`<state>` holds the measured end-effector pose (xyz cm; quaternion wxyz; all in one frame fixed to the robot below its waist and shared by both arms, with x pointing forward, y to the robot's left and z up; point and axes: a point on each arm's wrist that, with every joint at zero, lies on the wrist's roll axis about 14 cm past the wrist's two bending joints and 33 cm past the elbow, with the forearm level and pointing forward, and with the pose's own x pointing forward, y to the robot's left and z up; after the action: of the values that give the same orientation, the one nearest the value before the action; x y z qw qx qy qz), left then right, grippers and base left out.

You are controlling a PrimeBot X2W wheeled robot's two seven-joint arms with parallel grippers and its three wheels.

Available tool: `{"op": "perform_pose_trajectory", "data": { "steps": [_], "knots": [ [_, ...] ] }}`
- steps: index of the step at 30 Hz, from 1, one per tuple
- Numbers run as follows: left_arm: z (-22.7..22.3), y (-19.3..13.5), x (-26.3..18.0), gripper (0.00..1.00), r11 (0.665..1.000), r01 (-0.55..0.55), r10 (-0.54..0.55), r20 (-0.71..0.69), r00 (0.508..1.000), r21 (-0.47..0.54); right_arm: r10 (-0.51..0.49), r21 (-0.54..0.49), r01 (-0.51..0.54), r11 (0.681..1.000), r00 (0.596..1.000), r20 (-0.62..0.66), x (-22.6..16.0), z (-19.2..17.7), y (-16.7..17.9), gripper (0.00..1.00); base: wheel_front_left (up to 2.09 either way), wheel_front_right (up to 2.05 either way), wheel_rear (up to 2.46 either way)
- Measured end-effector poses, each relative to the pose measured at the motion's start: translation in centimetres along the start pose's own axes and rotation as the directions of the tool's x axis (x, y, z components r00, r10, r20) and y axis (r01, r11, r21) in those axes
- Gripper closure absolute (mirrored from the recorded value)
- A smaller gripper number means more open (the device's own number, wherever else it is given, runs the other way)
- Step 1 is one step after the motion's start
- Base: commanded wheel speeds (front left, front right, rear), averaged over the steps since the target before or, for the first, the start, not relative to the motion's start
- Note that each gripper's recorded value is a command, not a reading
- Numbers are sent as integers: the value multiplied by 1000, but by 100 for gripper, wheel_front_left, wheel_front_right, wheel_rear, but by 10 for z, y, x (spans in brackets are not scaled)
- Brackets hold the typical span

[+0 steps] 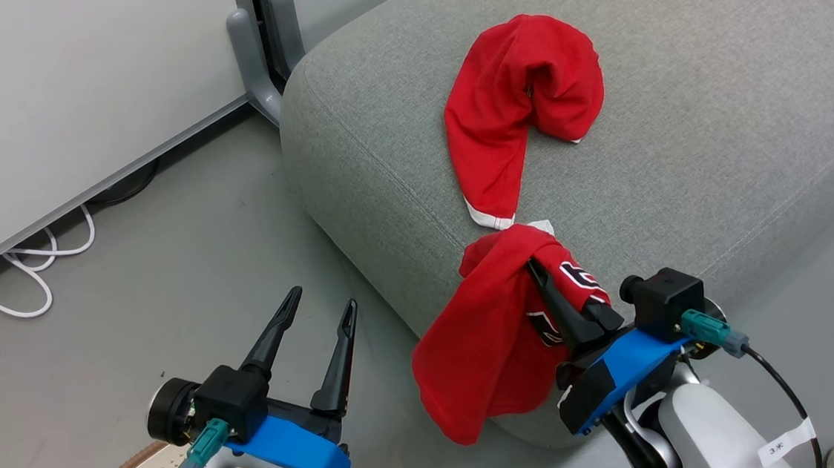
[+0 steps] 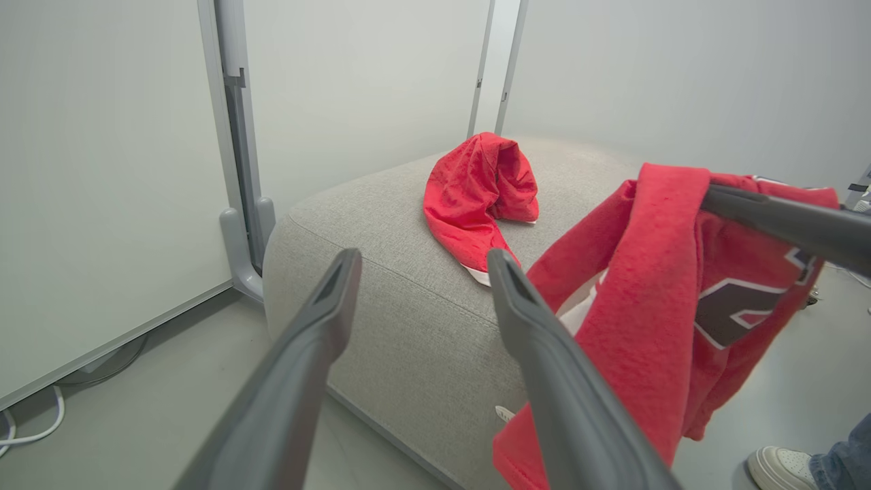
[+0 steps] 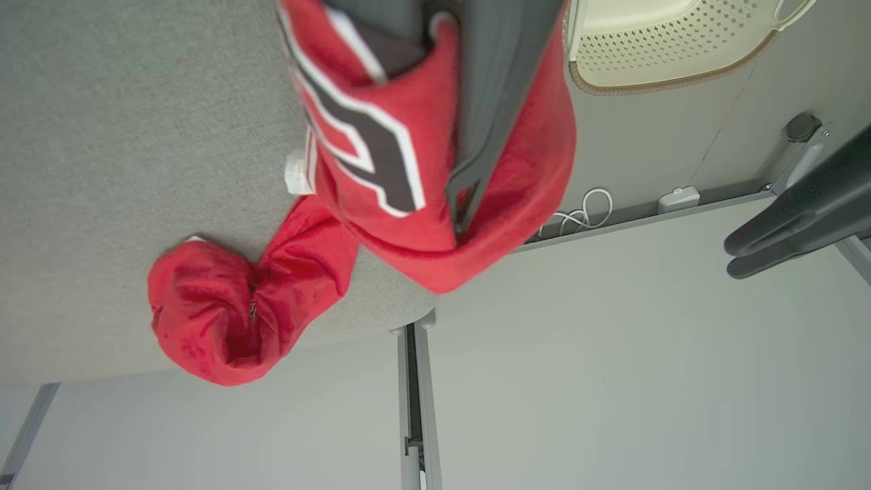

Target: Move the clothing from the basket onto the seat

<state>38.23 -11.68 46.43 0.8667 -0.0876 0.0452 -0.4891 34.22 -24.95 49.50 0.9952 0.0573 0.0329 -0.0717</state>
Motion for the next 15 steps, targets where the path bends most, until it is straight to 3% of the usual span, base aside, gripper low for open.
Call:
{"op": "perform_pose_trajectory", "data": {
  "steps": [6, 15],
  "knots": [
    [-1, 4, 0, 0, 1000, -6, 6, 1, 1000, -3, 1, -13, -1, 1000, 1000, 8, 8, 8, -2, 100, 0, 0, 0],
    [-15, 22, 3, 0, 1000, -3, 3, -13, 1000, 2, -44, -79, 51, 996, 994, 98, 61, 73, -33, 100, 0, 0, 0]
  ]
}}
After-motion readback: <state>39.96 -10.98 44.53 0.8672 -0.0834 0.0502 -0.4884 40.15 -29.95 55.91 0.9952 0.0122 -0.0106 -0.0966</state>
